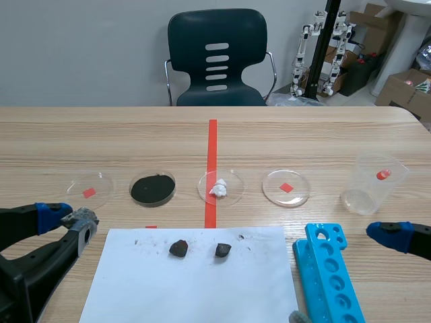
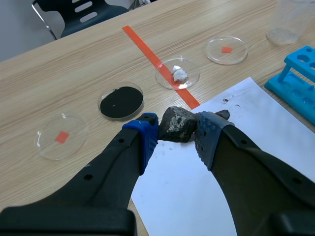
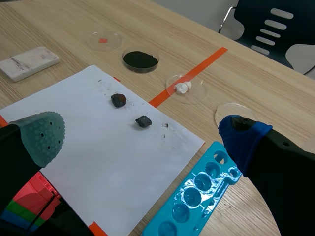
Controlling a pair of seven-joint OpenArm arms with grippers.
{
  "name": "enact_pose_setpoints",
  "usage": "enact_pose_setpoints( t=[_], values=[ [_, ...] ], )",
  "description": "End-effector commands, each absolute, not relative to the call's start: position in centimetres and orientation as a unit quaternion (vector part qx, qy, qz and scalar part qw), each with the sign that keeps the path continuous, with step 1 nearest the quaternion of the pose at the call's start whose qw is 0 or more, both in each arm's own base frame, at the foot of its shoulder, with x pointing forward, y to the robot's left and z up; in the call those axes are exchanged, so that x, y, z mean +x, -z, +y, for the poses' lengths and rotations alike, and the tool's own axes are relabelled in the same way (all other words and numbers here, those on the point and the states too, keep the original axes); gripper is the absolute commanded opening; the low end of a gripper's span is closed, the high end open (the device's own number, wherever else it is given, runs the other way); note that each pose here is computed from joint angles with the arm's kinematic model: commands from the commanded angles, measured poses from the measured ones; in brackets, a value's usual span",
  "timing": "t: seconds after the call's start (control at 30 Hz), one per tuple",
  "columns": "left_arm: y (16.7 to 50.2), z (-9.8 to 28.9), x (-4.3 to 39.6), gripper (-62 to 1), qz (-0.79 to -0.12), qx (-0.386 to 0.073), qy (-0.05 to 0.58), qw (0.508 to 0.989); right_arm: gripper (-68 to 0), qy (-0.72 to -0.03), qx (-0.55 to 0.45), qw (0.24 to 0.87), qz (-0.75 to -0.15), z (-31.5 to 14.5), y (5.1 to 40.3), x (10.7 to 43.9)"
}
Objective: Rub the mineral on the streak plate
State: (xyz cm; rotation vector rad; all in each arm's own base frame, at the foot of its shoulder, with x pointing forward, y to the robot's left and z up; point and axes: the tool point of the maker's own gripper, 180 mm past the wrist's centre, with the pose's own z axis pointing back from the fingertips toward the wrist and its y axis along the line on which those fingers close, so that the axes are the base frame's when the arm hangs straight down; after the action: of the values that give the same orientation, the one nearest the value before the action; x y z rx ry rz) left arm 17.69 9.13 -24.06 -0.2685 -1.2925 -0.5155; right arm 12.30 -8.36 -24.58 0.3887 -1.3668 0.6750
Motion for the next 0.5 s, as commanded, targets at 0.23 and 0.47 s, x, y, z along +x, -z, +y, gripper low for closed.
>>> enact_pose_setpoints(
  t=[0.23,0.47],
  values=[
    [24.0,8.9,17.7,-47.9,-0.587,-0.124,0.237,0.764,0.4,-0.303,0.177,0.698,-0.625,-8.4,23.9,12.5],
    [26.9,9.9,17.6,-47.9,-0.516,-0.118,0.205,0.823,0.4,-0.303,0.177,0.698,-0.625,-8.4,23.9,12.5]
  ],
)
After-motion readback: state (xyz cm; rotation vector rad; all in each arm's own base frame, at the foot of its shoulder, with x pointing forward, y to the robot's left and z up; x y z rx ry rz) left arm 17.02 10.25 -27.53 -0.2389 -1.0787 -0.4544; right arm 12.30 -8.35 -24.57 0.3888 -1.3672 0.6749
